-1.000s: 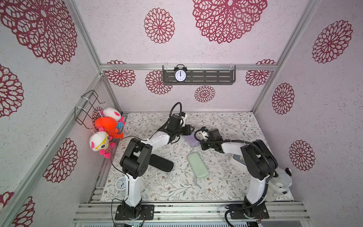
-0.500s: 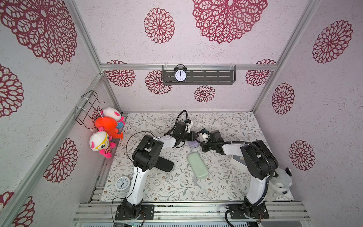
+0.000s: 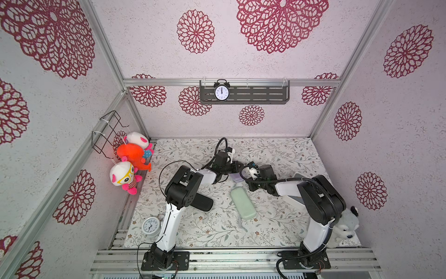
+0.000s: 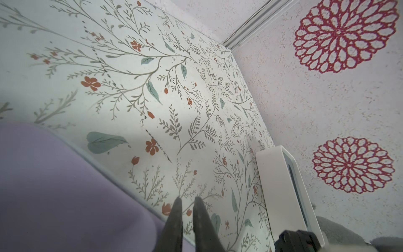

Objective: Put umbrellas into zippered umbrella sleeves
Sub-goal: Zip the zipper on the umbrella sleeve.

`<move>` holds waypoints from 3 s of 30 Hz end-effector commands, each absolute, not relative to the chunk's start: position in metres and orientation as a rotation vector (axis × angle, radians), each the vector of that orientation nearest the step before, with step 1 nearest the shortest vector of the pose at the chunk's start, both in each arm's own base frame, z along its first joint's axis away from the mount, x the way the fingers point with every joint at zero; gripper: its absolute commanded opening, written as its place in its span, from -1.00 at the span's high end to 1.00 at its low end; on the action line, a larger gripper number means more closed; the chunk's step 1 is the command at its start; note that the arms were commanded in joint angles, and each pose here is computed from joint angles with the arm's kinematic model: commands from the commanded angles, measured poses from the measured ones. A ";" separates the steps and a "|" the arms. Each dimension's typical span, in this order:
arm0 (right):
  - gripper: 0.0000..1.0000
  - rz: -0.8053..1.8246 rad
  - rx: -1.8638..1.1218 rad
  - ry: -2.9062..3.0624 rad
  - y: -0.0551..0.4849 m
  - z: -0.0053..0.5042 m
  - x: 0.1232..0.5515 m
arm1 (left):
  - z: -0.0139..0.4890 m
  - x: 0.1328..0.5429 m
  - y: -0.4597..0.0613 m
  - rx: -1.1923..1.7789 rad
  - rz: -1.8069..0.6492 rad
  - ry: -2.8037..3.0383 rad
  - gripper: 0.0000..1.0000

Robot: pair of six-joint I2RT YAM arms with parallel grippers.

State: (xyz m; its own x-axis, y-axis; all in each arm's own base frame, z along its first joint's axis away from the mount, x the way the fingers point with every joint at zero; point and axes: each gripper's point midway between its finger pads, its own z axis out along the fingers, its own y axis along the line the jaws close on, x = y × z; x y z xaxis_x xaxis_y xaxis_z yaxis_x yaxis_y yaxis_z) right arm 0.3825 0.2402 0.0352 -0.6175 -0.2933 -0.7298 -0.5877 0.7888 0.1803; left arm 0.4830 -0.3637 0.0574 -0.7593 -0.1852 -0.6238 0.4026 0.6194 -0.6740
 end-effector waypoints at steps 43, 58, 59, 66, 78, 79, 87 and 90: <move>1.00 0.560 -0.489 2.196 0.242 0.058 0.406 | 0.048 0.482 -0.352 0.079 -1.070 2.222 -0.10; 1.00 0.601 -0.449 2.177 0.228 0.057 0.429 | 0.006 0.492 -0.370 0.223 -1.017 2.353 0.04; 1.00 0.608 -0.451 2.175 0.229 0.057 0.428 | -0.002 0.489 -0.372 0.215 -1.024 2.368 0.09; 1.00 0.632 -0.459 2.156 0.237 0.064 0.414 | -0.036 0.479 -0.356 0.055 -0.996 2.433 0.47; 1.00 0.679 -0.514 2.172 0.262 0.054 0.393 | -0.039 0.475 -0.357 0.002 -1.010 2.457 0.64; 1.00 0.684 -0.527 2.170 0.267 0.054 0.392 | -0.039 0.475 -0.357 -0.001 -1.009 2.457 0.65; 1.00 0.706 -0.498 2.134 0.291 0.063 0.402 | -0.040 0.473 -0.357 -0.014 -1.024 2.456 0.71; 1.00 0.710 -0.436 2.128 0.300 0.064 0.425 | -0.041 0.470 -0.356 -0.028 -1.034 2.454 0.74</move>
State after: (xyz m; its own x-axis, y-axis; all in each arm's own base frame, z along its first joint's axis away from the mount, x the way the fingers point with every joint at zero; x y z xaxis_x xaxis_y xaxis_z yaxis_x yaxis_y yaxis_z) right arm 0.3953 0.2754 0.0297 -0.6609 -0.1517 -0.7349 -0.5178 0.8010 0.3004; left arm 0.5138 -0.3701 0.0551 -0.7578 -0.2691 -0.5944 0.3331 0.6238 -0.7071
